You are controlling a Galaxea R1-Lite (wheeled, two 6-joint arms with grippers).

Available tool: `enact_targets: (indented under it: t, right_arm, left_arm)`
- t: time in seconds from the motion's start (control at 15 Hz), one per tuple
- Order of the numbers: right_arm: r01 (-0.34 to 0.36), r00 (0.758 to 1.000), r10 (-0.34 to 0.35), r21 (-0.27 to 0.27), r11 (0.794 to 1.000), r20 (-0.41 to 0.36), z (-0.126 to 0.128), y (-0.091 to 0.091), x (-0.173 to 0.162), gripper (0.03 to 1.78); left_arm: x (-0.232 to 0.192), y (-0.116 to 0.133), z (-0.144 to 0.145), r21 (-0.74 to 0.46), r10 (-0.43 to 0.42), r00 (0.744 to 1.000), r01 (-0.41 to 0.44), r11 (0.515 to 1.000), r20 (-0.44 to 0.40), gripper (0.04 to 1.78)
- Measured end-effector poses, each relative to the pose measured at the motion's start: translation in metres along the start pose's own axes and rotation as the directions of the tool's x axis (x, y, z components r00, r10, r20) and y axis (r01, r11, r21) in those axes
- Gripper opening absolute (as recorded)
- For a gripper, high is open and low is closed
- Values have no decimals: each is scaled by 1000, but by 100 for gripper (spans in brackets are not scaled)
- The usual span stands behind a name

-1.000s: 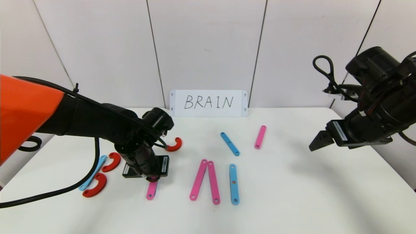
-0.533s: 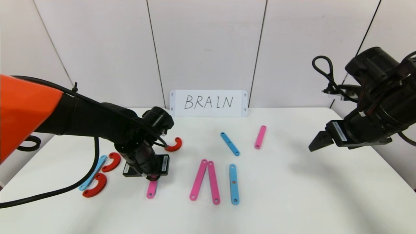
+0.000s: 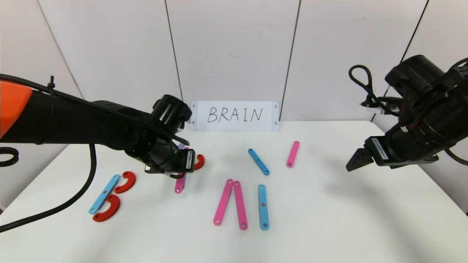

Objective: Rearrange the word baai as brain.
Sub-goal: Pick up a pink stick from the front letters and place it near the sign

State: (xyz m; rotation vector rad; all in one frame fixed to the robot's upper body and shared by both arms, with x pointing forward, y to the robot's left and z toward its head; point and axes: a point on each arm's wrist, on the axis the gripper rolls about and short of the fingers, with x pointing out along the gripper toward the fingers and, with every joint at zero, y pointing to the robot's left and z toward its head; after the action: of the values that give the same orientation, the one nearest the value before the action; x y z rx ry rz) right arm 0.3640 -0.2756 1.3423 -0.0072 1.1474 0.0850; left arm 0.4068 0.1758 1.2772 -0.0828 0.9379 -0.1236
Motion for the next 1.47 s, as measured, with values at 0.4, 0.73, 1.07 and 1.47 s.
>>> enact_targets:
  t: [0.4, 0.73, 1.07, 1.47]
  right_arm:
    - [9, 1000, -10, 16, 1000, 17, 7, -4, 9, 171]
    - [18, 1000, -18, 36, 999, 15, 10, -11, 14, 171]
    - [29, 999, -31, 61, 998, 26, 11, -21, 12, 171]
    - [35, 998, -39, 78, 996, 53, 10, -28, 2, 171]
  left_arm:
    - [16, -18, 38, 47, -44, 995, 39, 998, 95, 30]
    - [39, -36, 58, 78, -68, 993, 61, 995, 96, 30]
    - [55, -65, 57, 106, -126, 991, 120, 987, 53, 30]
    - [73, -86, 51, 142, -159, 985, 148, 979, 63, 30]
